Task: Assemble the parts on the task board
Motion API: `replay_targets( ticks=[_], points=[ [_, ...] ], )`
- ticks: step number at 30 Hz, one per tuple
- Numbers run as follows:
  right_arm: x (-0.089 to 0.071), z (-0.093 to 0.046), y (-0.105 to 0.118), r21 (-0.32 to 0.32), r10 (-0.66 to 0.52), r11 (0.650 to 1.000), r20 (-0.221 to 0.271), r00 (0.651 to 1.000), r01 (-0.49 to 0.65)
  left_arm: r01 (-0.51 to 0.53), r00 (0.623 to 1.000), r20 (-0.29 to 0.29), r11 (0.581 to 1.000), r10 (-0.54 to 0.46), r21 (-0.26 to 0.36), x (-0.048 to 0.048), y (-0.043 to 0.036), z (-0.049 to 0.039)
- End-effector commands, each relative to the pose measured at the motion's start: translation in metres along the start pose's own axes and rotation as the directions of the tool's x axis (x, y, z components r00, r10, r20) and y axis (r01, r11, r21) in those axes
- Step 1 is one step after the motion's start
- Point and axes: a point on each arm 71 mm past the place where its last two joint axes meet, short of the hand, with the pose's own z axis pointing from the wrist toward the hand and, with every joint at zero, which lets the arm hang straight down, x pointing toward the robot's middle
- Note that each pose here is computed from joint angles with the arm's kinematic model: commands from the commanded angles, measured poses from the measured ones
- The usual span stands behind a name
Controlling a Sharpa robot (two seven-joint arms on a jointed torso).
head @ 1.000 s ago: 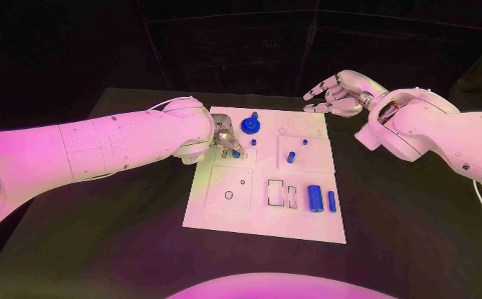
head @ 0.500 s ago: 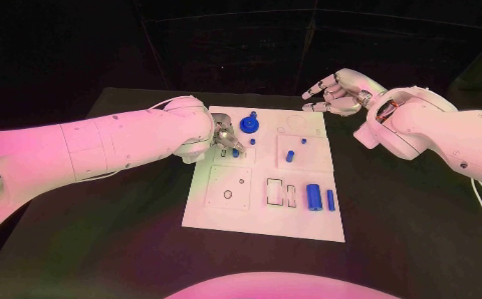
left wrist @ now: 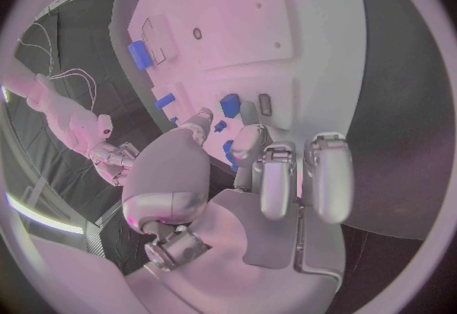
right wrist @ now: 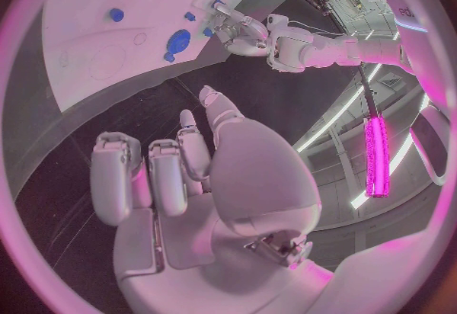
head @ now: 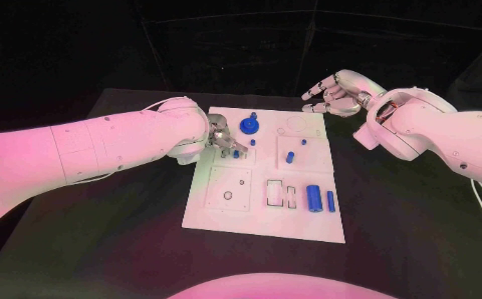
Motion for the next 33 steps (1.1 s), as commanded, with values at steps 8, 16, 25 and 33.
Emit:
replay_targets(
  ticks=[8,16,25,33],
  points=[
    [-0.002,0.001,0.000,-0.011,-0.004,1.000,0.006,1.000,0.004,0.099,0.995,-0.003,0.991,-0.099,0.091,-0.0338,-0.0114,-0.0181],
    [-0.001,0.004,0.000,-0.012,-0.003,1.000,0.003,1.000,0.003,0.086,0.996,-0.029,0.993,-0.084,0.080,-0.0626,-0.0093,-0.0159],
    [0.000,0.005,0.001,-0.014,-0.002,1.000,-0.001,1.000,0.002,0.001,1.000,-0.009,1.000,-0.001,-0.016,-0.0848,0.0028,0.0046],
    [0.001,0.006,0.002,-0.019,-0.001,1.000,0.002,1.000,0.001,-0.036,0.999,-0.009,0.996,0.035,-0.082,-0.0860,0.0126,0.0214]
  ],
)
